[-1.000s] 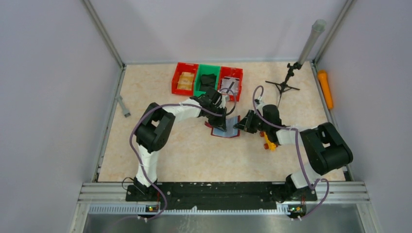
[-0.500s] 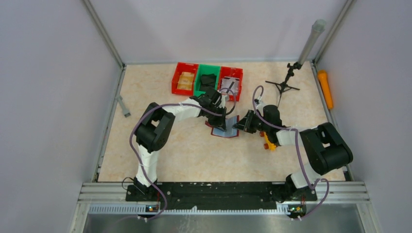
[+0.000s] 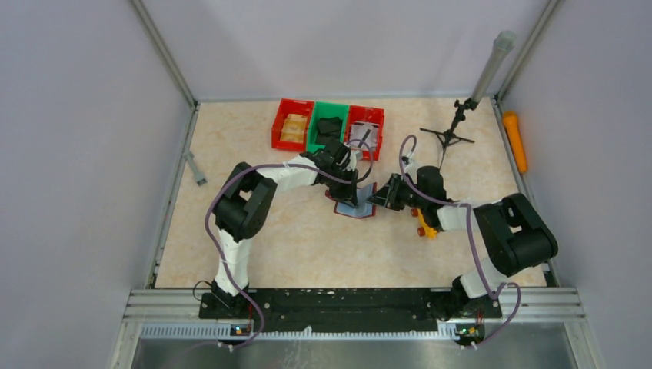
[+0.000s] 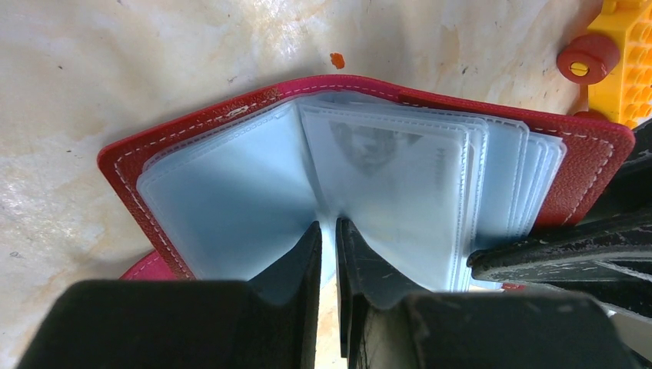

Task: Take the credit cards out of the card holder
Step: Remove the credit card from the card holder.

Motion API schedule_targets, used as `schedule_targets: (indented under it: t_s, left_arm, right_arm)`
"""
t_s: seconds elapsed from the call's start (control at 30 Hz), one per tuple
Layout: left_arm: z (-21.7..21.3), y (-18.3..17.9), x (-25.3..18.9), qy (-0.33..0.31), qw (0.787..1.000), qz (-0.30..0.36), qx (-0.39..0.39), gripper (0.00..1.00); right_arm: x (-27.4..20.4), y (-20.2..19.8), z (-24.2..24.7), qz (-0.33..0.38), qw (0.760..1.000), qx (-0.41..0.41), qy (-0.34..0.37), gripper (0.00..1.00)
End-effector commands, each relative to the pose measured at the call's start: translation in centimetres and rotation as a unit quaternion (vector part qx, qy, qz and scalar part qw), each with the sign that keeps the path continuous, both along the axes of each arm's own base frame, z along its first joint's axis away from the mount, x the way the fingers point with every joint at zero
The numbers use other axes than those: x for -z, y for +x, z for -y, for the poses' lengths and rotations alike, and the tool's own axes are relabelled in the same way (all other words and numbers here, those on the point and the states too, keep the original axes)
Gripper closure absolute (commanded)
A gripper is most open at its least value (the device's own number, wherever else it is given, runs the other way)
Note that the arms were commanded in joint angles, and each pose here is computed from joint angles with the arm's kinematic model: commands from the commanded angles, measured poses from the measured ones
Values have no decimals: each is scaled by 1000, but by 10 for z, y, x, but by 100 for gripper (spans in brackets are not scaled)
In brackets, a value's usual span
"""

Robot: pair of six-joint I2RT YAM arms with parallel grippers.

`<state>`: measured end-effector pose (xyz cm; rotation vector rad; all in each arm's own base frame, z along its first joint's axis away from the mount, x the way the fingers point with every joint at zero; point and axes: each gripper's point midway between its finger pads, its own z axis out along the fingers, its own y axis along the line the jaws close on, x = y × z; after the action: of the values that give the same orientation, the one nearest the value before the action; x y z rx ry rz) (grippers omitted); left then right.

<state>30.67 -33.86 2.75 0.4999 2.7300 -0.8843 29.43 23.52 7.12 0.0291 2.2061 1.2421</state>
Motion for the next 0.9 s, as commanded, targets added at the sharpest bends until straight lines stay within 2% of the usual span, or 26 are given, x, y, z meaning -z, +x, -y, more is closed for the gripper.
schedule_targets:
  t_s: [0.0,0.33,0.67,0.73,0.87]
  left_arm:
    - [-29,-2,45,83,996,-13,-16,82]
    - [-28,-3,43,79,997,-13,-15,81]
    - [-26,-3,31,24,999,-26,-28,72]
    - [-26,-3,27,8,999,-30,-31,64]
    - [-26,-1,10,-27,999,-13,-34,34]
  right_arm:
    - [-24,3,-9,42,998,-24,36,83]
    - [-7,8,-5,14,1000,-12,7,100]
    - [11,14,7,-11,999,16,-44,100]
    - [10,15,8,-9,999,18,-46,100]
    - [7,14,7,-4,999,14,-42,100]
